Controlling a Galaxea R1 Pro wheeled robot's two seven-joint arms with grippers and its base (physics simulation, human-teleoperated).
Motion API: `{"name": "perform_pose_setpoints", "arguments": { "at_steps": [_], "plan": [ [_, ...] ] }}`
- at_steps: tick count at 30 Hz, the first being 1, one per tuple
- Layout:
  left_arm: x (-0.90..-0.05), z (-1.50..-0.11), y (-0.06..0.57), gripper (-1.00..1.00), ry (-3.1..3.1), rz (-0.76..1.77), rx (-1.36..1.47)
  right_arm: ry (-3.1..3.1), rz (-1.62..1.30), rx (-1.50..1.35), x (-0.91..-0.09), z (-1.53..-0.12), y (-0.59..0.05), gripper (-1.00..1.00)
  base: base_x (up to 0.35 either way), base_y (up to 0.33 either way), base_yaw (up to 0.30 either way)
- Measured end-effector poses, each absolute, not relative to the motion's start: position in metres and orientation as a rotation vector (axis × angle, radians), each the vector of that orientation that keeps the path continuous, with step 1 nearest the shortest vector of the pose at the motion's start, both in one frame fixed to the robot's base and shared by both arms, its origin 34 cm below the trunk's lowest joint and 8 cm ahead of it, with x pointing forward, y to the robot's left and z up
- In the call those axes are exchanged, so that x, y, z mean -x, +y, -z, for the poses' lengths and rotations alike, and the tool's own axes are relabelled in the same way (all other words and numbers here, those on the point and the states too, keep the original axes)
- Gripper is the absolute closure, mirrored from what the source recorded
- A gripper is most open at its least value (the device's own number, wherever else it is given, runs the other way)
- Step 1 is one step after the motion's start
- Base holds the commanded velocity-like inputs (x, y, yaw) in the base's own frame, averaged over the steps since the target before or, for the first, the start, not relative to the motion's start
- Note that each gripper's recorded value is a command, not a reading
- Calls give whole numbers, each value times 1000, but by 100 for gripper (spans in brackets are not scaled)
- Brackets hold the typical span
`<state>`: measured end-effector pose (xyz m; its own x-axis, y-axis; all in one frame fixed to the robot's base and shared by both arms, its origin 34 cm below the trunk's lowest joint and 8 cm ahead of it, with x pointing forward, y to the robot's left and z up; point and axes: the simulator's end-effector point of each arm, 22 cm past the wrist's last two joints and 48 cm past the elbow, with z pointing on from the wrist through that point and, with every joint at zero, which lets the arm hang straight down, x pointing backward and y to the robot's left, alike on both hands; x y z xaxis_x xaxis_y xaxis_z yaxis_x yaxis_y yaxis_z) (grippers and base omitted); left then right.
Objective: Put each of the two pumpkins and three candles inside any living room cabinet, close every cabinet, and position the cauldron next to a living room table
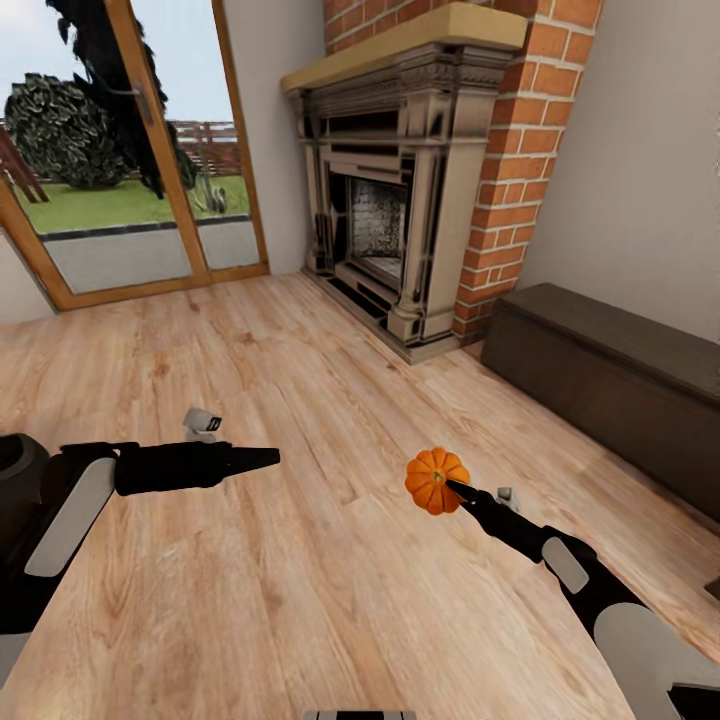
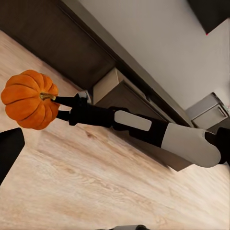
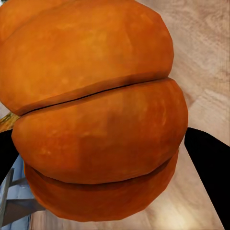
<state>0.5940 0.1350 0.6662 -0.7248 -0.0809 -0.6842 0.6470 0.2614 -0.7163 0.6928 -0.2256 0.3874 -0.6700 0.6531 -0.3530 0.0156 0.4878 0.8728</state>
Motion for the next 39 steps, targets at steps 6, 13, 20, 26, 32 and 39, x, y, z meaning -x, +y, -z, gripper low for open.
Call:
{"name": "perform_pose_setpoints", "arguments": {
  "at_steps": [6, 13, 20, 26, 32, 39],
  "plan": [
    [-590, -679, 135, -100, 1901, 1503, -527, 2028, -1195, -531, -695, -403, -225, 100, -186, -8, 0],
    [-585, -694, 135, -100, 1881, 1485, -545, 2004, -1197, -510, -698, -421, -224, 100, -199, -64, 0],
    [-581, -707, 136, -100, 1864, 1460, -557, 1980, -1198, -491, -700, -440, -224, 100, -160, -31, 0],
    [-580, -714, 137, -100, 1859, 1437, -562, 1970, -1195, -476, -700, -449, -224, 100, -282, -148, 0],
    [-578, -716, 136, -100, 1853, 1444, -566, 1970, -1194, -475, -700, -449, -224, 100, -278, -190, 0],
    [-574, -728, 137, -100, 1833, 1442, -574, 1951, -1195, -461, -702, -463, -224, 100, -213, -143, 0]
  ]
}}
